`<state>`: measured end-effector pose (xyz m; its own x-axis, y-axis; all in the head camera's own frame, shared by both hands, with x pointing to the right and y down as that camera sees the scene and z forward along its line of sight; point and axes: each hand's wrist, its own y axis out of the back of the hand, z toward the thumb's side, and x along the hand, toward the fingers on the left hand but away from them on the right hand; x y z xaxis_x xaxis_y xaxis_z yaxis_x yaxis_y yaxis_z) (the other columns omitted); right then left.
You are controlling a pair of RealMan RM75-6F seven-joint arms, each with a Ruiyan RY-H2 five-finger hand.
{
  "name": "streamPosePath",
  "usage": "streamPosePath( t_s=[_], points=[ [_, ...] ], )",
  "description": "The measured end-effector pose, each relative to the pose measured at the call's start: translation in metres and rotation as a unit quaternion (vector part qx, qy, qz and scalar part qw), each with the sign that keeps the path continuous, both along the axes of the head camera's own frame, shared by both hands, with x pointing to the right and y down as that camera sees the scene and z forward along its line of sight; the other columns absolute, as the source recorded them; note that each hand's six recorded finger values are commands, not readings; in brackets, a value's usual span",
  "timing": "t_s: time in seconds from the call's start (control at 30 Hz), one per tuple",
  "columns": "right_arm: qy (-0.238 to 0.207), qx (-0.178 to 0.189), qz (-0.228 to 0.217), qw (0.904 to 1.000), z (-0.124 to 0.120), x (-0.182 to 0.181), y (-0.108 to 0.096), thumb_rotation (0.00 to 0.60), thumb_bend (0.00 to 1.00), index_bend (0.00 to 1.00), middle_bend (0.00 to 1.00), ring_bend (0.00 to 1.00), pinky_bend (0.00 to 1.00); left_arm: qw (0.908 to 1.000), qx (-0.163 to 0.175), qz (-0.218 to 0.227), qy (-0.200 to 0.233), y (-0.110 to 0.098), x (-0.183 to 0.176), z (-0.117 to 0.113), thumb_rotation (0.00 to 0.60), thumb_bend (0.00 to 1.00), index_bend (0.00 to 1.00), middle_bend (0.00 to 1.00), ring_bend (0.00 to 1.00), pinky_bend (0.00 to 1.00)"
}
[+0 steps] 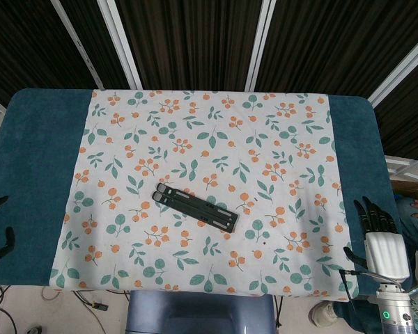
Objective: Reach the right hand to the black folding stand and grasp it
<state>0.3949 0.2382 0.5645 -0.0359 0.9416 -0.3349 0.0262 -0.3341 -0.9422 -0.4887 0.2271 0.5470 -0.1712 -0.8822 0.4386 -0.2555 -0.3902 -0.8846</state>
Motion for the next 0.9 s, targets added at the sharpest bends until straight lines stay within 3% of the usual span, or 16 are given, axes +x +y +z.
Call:
streamPosePath(
  t_s=[0.27,0.53,0.9],
  points=[
    [-0.020,-0.011,0.011,0.9997,0.004,0.000,0.000,0.600,0.17,0.00,0.06,0.12,0.17,1.0000,0.004,-0.004,-0.001,-0.001,-0.001,-0.001,0.600,0.58,0.12,0.00,0.00,0.00],
    [-0.058,-0.055,0.019,0.9966,0.022,-0.009,-0.003,0.600,0.15,0.00,0.06,0.12,0.17,0.9999,0.003,-0.009,0.006,-0.001,0.001,0.000,0.600,0.58,0.12,0.00,0.00,0.00],
    [-0.105,-0.125,-0.007,0.9865,0.059,-0.059,-0.070,0.600,0.12,0.00,0.06,0.12,0.17,0.9998,0.002,-0.016,0.010,-0.001,-0.001,-0.001,0.600,0.58,0.12,0.00,0.00,0.00]
  ],
)
